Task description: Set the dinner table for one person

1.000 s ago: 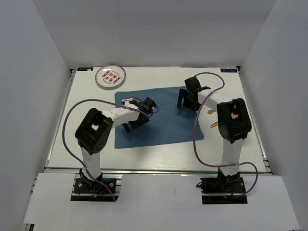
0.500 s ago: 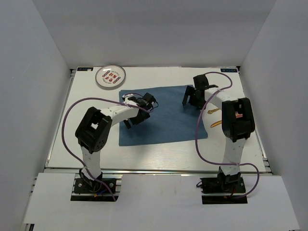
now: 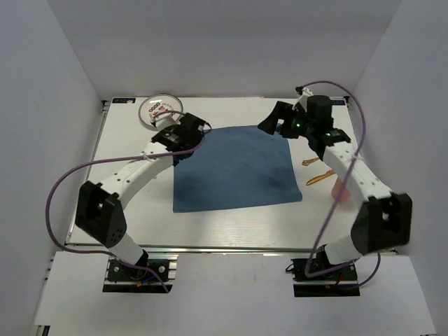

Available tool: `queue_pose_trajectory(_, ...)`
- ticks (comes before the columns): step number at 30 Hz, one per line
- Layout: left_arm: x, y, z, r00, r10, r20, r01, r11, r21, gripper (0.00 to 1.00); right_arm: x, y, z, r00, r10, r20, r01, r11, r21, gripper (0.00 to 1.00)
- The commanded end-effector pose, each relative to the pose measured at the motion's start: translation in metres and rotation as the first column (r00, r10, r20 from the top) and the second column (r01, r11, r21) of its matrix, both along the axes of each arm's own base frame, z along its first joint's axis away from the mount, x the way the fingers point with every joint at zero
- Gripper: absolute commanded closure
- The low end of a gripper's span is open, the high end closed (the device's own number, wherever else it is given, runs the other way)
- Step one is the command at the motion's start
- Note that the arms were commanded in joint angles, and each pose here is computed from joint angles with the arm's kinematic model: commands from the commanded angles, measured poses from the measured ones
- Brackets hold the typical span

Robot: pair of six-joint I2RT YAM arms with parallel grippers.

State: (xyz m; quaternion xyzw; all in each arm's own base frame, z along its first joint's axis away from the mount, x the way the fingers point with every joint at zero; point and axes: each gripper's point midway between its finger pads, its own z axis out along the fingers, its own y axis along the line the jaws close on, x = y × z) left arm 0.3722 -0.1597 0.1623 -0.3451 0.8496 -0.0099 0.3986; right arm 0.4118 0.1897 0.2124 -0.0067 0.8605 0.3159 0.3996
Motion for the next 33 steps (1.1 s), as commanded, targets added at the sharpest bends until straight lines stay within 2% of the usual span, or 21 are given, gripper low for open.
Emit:
queue_pose_trajectory(1, 0.023, 0.032, 0.037, 0.983, 0.110, 0.144, -0.102, 0.993, -0.059, 0.02, -0.047, 0.028, 0.057, 0.961, 0.200, 0.192, -0.219, 0.972, 0.084, 0.11)
queue_pose_trajectory(3, 0.038, 0.053, 0.040, 0.974, 0.160, 0.160, -0.145, 0.984, -0.103, 0.02, -0.078, 0.030, 0.085, 0.932, 0.235, 0.277, -0.269, 0.959, 0.090, 0.11)
queue_pose_trajectory(4, 0.043, 0.051, 0.037, 0.979, 0.146, 0.145, -0.123, 0.979, -0.160, 0.02, -0.094, 0.032, 0.076, 0.926, 0.268, 0.266, -0.302, 0.948, 0.100, 0.11)
queue_pose_trajectory(5, 0.058, 0.052, 0.039, 0.971, 0.157, 0.181, -0.117, 0.969, -0.217, 0.02, -0.113, 0.031, 0.094, 0.904, 0.278, 0.325, -0.327, 0.939, 0.108, 0.11)
queue_pose_trajectory(6, 0.064, 0.072, 0.025, 0.967, 0.192, 0.167, -0.149, 0.959, -0.239, 0.02, -0.126, 0.034, 0.099, 0.886, 0.298, 0.354, -0.359, 0.925, 0.120, 0.11)
queue_pose_trajectory(7, 0.078, 0.068, 0.025, 0.964, 0.180, 0.195, -0.115, 0.946, -0.304, 0.02, -0.154, 0.036, 0.102, 0.864, 0.343, 0.368, -0.418, 0.897, 0.146, 0.11)
queue_pose_trajectory(8, 0.087, 0.073, 0.010, 0.968, 0.184, 0.173, -0.122, 0.941, -0.317, 0.02, -0.167, 0.036, 0.102, 0.853, 0.365, 0.374, -0.445, 0.882, 0.154, 0.11)
queue_pose_trajectory(10, 0.109, 0.090, 0.010, 0.961, 0.206, 0.184, -0.137, 0.933, -0.332, 0.02, -0.208, 0.039, 0.121, 0.768, 0.443, 0.462, -0.565, 0.809, 0.164, 0.11)
queue_pose_trajectory(12, 0.122, 0.100, -0.013, 0.968, 0.221, 0.120, -0.174, 0.934, -0.313, 0.02, -0.238, 0.039, 0.114, 0.706, 0.513, 0.489, -0.651, 0.741, 0.163, 0.11)
queue_pose_trajectory(13, 0.136, 0.112, -0.004, 0.962, 0.227, 0.149, -0.174, 0.936, -0.306, 0.02, -0.266, 0.037, 0.123, 0.626, 0.563, 0.539, -0.726, 0.673, 0.140, 0.11)
queue_pose_trajectory(15, 0.145, 0.128, -0.020, 0.962, 0.241, 0.128, -0.195, 0.935, -0.296, 0.02, -0.295, 0.033, 0.126, 0.564, 0.599, 0.569, -0.776, 0.620, 0.117, 0.11)
queue_pose_trajectory(19, 0.167, 0.147, -0.040, 0.957, 0.232, 0.172, -0.170, 0.934, -0.314, 0.02, -0.316, 0.027, 0.122, 0.555, 0.589, 0.587, -0.784, 0.607, 0.132, 0.11)
queue_pose_trajectory(21, 0.171, 0.150, -0.059, 0.963, 0.221, 0.157, -0.163, 0.935, -0.317, 0.02, -0.320, 0.027, 0.114, 0.560, 0.595, 0.576, -0.787, 0.600, 0.145, 0.11)
queue_pose_trajectory(25, 0.193, 0.158, -0.067, 0.947, 0.178, 0.266, -0.081, 0.938, -0.338, 0.02, -0.322, 0.029, 0.102, 0.553, 0.615, 0.563, -0.801, 0.579, 0.153, 0.11)
queue_pose_trajectory(29, 0.212, 0.161, -0.092, 0.961, 0.153, 0.230, -0.066, 0.936, -0.346, 0.03, -0.323, 0.032, 0.095, 0.548, 0.629, 0.552, -0.808, 0.568, 0.156, 0.11)
queue_pose_trajectory(33, 0.226, 0.169, -0.109, 0.962, 0.159, 0.224, -0.069, 0.930, -0.361, 0.08, -0.324, 0.032, 0.099, 0.533, 0.628, 0.567, -0.813, 0.566, 0.137, 0.11)
